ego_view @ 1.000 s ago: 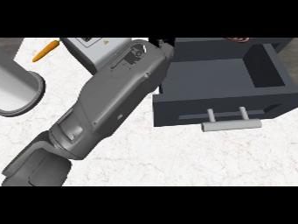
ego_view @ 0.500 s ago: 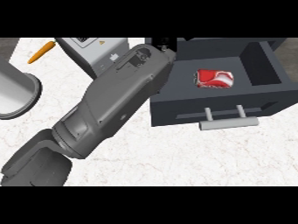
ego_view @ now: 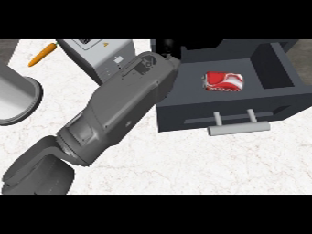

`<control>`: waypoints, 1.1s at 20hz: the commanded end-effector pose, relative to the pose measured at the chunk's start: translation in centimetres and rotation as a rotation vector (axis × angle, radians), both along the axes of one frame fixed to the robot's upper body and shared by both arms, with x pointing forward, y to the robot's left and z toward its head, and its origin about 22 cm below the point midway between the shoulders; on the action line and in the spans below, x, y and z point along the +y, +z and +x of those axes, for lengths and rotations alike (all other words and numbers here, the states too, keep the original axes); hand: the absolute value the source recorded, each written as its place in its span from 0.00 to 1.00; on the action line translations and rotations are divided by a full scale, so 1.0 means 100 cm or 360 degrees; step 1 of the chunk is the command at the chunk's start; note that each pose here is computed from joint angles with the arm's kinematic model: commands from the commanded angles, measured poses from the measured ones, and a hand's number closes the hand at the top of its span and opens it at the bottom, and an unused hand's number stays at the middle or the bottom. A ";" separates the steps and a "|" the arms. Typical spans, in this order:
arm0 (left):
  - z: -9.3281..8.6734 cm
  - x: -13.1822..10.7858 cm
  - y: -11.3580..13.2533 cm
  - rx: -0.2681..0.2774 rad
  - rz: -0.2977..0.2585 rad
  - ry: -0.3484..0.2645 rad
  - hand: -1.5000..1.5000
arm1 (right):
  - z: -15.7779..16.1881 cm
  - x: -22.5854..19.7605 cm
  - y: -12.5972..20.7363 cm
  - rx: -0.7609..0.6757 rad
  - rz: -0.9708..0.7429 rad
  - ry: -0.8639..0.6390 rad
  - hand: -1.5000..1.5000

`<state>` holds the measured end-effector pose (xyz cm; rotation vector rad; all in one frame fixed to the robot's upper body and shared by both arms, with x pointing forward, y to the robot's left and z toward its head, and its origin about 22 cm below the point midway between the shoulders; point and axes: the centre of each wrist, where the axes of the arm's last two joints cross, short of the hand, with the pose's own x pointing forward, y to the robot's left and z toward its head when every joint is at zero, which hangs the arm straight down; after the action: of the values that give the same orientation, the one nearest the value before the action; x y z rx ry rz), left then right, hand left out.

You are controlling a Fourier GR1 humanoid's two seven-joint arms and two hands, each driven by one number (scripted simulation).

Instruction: Pick up the can, place it into the drawer and close the drawer

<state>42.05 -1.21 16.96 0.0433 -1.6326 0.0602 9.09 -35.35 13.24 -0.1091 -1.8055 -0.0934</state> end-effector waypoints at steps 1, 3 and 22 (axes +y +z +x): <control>0.000 0.000 -0.004 -0.0014 0.0020 0.0049 0.00 | 0.006 -0.003 0.004 0.0003 -0.0038 0.0027 0.00; -0.003 -0.005 -0.001 -0.0010 0.0009 0.0025 0.00 | 0.004 -0.005 0.000 -0.0008 0.0026 -0.0006 0.00; -0.008 -0.012 0.009 -0.0208 -0.0094 0.0030 0.00 | 0.026 0.034 0.050 -0.0396 -0.0853 0.0040 0.00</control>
<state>41.57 -2.15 17.98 -0.0079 -1.7364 0.1225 11.51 -33.56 17.09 -0.3746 -2.0219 0.3321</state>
